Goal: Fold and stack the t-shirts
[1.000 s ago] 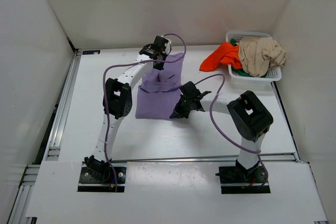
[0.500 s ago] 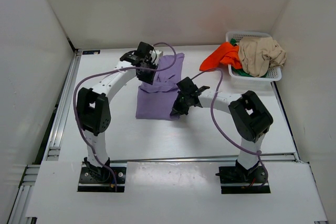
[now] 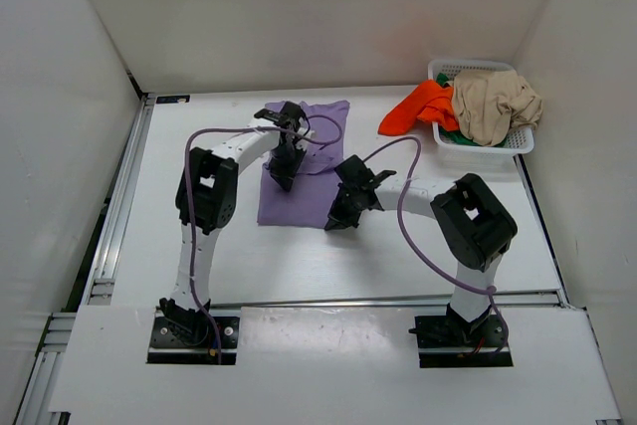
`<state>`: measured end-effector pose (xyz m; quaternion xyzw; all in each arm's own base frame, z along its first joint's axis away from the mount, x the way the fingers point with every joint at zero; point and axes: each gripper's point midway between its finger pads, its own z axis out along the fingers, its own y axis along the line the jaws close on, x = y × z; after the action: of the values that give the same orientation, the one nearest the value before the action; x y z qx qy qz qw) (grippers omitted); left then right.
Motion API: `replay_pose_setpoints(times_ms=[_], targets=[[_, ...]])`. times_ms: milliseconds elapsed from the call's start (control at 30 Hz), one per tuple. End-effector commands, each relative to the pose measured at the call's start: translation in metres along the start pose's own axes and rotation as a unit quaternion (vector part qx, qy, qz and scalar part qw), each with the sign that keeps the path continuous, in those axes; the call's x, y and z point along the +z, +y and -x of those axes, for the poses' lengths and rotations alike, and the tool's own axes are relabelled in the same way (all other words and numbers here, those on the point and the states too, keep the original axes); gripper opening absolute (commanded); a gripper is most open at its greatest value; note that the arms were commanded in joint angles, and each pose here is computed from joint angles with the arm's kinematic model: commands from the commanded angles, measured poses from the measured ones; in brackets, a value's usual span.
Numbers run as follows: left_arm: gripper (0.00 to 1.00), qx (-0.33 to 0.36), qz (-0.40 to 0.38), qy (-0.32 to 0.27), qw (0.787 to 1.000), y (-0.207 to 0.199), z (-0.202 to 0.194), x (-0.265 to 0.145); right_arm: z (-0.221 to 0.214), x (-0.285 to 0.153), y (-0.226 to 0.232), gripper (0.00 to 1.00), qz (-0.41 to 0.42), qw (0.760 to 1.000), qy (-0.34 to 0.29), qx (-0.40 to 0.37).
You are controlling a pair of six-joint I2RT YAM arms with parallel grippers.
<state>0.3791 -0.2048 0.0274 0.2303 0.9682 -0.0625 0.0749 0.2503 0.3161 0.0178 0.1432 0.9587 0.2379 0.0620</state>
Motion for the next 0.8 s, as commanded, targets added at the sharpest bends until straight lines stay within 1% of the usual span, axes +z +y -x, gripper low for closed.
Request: replay_pose_setpoints(times_ms=[0, 67, 100, 133, 167, 267, 300, 333, 400, 433, 467, 500, 567, 600, 667, 700, 733, 767], targets=[[0.23, -0.006, 0.031, -0.051, 0.998, 0.017, 0.03, -0.02, -0.007, -0.005, -0.007, 0.0, -0.007, 1.0, 0.001, 0.0], [0.23, -0.012, 0.048, -0.068, 0.996, 0.029, 0.042, -0.014, -0.009, -0.003, -0.012, 0.0, -0.012, 1.0, 0.004, 0.001], [0.22, -0.02, 0.055, -0.062, 0.996, 0.039, 0.044, -0.006, -0.009, -0.006, -0.01, 0.0, -0.009, 1.0, 0.002, 0.0], [0.22, -0.028, 0.064, -0.067, 0.995, 0.049, 0.049, -0.005, -0.01, -0.005, -0.013, 0.0, -0.012, 1.0, 0.004, 0.001], [0.22, -0.027, 0.065, -0.084, 0.994, 0.05, 0.062, -0.011, -0.012, -0.006, -0.015, 0.0, -0.013, 1.0, 0.004, 0.001], [0.22, -0.041, 0.074, -0.105, 0.991, 0.067, 0.078, -0.014, -0.015, -0.007, -0.022, 0.0, -0.018, 1.0, 0.007, 0.002], [0.23, -0.046, 0.076, -0.118, 0.989, 0.073, 0.085, -0.019, -0.015, -0.007, -0.022, 0.0, -0.018, 1.0, 0.007, 0.002], [0.25, -0.052, 0.084, -0.117, 0.988, 0.082, 0.085, -0.016, -0.013, -0.009, -0.02, 0.0, -0.016, 1.0, 0.001, 0.001], [0.25, -0.059, 0.097, -0.143, 0.983, 0.094, 0.102, -0.017, -0.016, -0.008, -0.025, 0.0, -0.021, 1.0, 0.004, 0.002], [0.25, -0.06, 0.107, -0.146, 0.982, 0.098, 0.106, -0.013, -0.015, -0.01, -0.023, 0.0, -0.017, 1.0, 0.002, 0.002], [0.27, -0.07, 0.112, -0.163, 0.978, 0.111, 0.116, -0.022, -0.017, -0.009, -0.027, 0.0, -0.021, 1.0, 0.004, 0.002], [0.29, -0.071, 0.12, -0.175, 0.975, 0.115, 0.123, -0.025, -0.017, -0.009, -0.027, 0.0, -0.021, 1.0, 0.004, 0.002], [0.3, -0.083, 0.125, -0.193, 0.97, 0.129, 0.132, -0.034, -0.018, -0.012, -0.027, 0.0, -0.022, 1.0, 0.004, -0.003], [0.33, -0.089, 0.128, -0.199, 0.968, 0.137, 0.133, -0.038, -0.016, -0.014, -0.026, 0.0, -0.02, 1.0, -0.002, -0.004], [0.36, -0.086, 0.104, -0.228, 0.964, 0.131, 0.142, -0.065, -0.013, -0.015, -0.026, 0.0, -0.024, 1.0, -0.007, -0.014], [0.37, -0.084, 0.093, -0.221, 0.967, 0.127, 0.136, -0.064, -0.012, -0.017, -0.024, 0.0, -0.02, 1.0, -0.009, -0.015], [0.39, -0.081, 0.082, -0.237, 0.965, 0.12, 0.137, -0.08, -0.014, -0.018, -0.026, 0.0, -0.025, 0.999, -0.006, -0.019], [0.4, -0.081, 0.081, -0.227, 0.967, 0.12, 0.133, -0.073, -0.012, -0.019, -0.023, 0.0, -0.021, 0.999, -0.008, -0.025]])
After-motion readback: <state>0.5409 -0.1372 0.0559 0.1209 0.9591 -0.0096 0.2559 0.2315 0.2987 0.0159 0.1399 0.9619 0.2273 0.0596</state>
